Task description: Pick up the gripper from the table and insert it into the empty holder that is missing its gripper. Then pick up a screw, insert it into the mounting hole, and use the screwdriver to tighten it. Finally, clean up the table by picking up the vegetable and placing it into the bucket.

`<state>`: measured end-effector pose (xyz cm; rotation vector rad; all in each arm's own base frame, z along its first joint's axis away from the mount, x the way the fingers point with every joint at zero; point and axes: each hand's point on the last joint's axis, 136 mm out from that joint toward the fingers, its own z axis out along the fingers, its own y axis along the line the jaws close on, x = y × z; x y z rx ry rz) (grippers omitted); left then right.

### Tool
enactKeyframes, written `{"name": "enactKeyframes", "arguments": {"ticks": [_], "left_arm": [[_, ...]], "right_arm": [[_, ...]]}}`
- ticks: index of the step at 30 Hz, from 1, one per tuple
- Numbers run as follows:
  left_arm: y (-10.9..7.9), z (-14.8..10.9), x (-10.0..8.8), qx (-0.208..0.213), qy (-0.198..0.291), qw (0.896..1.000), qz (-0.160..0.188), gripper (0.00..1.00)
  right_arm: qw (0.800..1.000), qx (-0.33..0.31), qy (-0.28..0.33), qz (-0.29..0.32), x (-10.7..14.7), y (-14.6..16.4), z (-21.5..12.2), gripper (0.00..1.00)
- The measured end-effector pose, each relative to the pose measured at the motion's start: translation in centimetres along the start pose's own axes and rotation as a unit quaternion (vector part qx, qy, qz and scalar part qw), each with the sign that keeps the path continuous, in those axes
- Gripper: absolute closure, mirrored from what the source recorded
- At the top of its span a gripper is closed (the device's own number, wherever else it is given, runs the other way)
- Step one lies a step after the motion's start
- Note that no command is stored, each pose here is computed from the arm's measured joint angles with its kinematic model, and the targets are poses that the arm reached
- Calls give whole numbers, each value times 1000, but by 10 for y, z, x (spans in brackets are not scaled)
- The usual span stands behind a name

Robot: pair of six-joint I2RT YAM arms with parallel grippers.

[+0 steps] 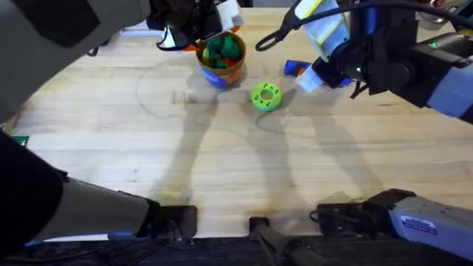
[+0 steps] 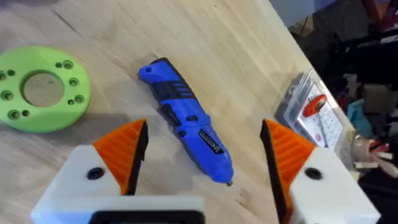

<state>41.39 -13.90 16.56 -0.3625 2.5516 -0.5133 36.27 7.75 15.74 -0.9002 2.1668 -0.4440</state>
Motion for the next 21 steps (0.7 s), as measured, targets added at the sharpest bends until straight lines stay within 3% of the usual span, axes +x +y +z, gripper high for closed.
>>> {"name": "enactKeyframes", "arguments": {"ticks": [3,6,11,15,21], "left_arm": [[1,-6,3,-3,4,1000,10,12],[3,-28,9,-10,8,999,35,13],[-3,-98,12,-3,-22,993,116,13],[2,-153,32,-3,-29,981,192,12],[16,-184,60,-12,-9,963,268,12]], "right_arm": [[1000,-7,10,21,5,2,-3,8],[999,-15,26,33,13,2,-19,8],[998,-17,30,58,15,-13,-64,9],[994,-19,38,100,22,-20,-98,9],[987,-13,30,159,31,-23,-125,8]]}}
